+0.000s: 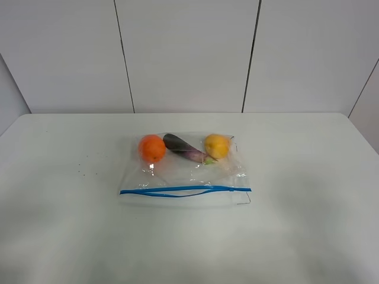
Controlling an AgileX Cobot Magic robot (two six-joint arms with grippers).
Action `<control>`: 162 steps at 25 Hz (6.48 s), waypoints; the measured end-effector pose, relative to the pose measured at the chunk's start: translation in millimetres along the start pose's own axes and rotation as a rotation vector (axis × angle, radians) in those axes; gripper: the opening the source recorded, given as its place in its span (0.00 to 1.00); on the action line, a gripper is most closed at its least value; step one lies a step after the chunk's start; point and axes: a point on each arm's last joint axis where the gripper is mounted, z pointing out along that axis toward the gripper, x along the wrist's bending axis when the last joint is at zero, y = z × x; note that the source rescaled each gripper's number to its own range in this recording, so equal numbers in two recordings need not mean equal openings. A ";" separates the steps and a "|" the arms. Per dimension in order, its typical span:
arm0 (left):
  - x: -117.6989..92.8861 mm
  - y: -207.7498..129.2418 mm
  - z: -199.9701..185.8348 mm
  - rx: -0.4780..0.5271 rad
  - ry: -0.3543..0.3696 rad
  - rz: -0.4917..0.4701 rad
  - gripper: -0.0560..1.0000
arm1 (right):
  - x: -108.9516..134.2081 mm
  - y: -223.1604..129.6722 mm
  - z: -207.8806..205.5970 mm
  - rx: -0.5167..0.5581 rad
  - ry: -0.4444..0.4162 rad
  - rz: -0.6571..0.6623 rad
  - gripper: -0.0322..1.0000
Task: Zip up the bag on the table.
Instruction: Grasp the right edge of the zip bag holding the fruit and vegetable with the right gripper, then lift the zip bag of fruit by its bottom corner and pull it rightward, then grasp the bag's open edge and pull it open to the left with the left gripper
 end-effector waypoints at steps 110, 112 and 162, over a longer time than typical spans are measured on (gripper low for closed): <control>0.0 0.0 0.0 0.000 0.000 0.000 1.00 | 49.0 -33.4 414.1 0.981 0.932 0.562 0.03; 0.0 0.0 0.0 0.000 0.000 0.000 1.00 | 49.6 -32.9 413.0 1.008 0.926 0.602 0.03; 0.0 0.0 0.0 0.000 0.000 0.000 1.00 | 89.3 28.5 391.4 1.013 0.888 0.928 0.03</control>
